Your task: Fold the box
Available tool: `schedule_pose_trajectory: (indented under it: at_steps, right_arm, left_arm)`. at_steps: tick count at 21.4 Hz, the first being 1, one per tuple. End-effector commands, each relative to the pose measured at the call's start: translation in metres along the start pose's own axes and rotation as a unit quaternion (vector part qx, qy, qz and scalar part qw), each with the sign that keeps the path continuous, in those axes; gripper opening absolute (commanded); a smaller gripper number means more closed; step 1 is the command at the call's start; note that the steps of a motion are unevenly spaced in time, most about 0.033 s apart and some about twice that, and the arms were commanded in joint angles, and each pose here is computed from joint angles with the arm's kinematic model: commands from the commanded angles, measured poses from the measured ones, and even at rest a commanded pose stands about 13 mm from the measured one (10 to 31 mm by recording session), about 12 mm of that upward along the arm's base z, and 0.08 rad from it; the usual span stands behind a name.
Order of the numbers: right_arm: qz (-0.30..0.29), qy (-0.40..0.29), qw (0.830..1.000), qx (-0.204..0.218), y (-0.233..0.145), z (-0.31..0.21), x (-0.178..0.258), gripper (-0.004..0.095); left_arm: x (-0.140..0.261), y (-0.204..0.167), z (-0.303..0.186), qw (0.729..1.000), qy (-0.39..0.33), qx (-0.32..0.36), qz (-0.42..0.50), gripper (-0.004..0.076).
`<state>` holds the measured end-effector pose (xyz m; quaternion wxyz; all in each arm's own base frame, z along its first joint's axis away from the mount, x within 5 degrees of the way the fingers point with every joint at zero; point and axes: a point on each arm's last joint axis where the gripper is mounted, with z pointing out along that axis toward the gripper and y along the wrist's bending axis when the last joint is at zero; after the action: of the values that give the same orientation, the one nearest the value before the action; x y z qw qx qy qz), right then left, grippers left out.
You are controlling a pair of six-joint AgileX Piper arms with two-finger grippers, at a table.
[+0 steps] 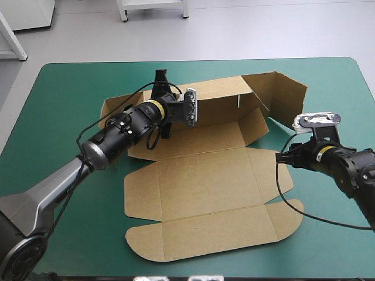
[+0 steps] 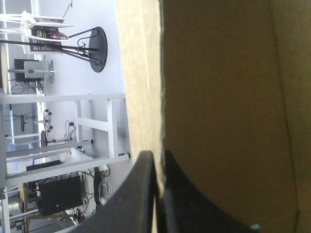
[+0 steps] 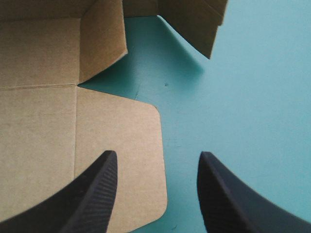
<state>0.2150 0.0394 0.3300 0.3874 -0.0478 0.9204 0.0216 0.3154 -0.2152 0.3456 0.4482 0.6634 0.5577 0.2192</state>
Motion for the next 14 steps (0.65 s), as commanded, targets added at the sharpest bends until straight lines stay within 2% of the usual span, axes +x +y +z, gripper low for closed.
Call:
schedule_pose_trajectory:
  at_steps: [1, 4, 7, 10, 14]
  right_arm:
    - [-0.016, -0.011, 1.000, 0.004, 0.001, 0.006, -0.019, 0.0482]
    - [-0.019, 0.021, 1.000, 0.009, 0.001, 0.026, -0.023, 0.0482]
    - [0.016, 0.008, 1.000, 0.018, -0.013, 0.033, -0.033, 0.0482]
    - [0.030, 0.011, 0.999, -0.015, -0.021, 0.030, -0.039, 0.0482]
    - [0.026, 0.016, 0.999, -0.034, -0.022, 0.032, -0.039, 0.0482]
  left_arm:
    - [-0.014, 0.011, -0.018, 0.999, -0.036, -0.032, -0.019, -0.0008]
    - [-0.013, 0.001, -0.014, 0.999, -0.040, -0.029, -0.014, -0.0009]
    - [-0.010, -0.010, -0.008, 0.998, -0.045, -0.050, -0.015, -0.0009]
    - [-0.008, -0.009, -0.008, 0.997, -0.040, -0.055, -0.023, -0.0008]
    - [-0.008, -0.010, -0.008, 0.995, -0.042, -0.053, -0.067, -0.0008]
